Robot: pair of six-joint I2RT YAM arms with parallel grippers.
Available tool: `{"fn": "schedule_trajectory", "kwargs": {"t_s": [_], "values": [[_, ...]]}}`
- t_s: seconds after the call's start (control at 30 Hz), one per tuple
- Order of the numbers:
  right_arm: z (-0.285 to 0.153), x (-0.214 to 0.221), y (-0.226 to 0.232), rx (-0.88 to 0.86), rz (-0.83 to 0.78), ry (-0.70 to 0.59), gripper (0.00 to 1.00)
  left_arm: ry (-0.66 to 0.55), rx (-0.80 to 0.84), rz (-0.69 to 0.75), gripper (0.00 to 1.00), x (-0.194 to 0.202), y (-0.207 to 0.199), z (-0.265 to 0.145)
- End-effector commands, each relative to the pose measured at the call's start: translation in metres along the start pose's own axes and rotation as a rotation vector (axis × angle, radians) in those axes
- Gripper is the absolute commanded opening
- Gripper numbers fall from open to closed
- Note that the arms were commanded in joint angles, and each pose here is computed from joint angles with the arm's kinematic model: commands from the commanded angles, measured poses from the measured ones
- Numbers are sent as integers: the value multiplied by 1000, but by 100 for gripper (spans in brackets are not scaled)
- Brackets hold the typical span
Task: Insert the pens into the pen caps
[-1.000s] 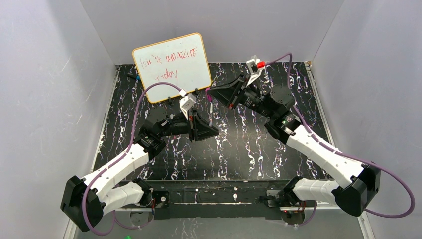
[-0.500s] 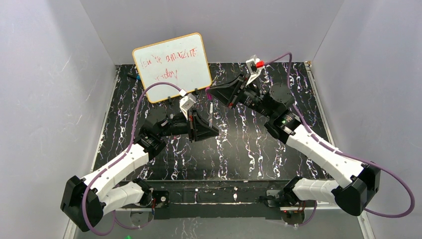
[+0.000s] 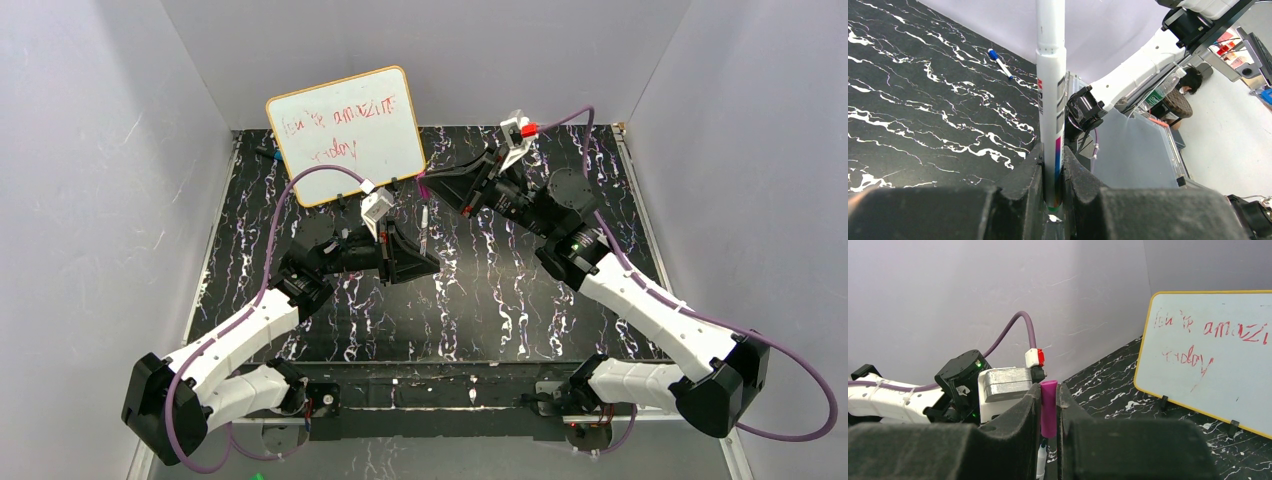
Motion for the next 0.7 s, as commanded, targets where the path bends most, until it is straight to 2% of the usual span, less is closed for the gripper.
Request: {"fn": "schedule_trajectory", "kwargs": {"t_s": [0.0, 0.67], "values": [[-2, -26, 11, -28, -36, -64, 16, -18, 33, 55, 0, -7, -13, -4], [-10, -18, 14, -29, 1, -56, 16, -16, 25, 60, 0, -6, -11, -4]]}}
Point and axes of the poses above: each gripper's point midway between its finger pads, its own z axis out along the fingers, its own y axis along the line the jaws close on, x = y × z, the point moved 2 cm from there along -z, back along the fingers, and after that the axes turned 7 degrees about -z, right-handed, at the moved point
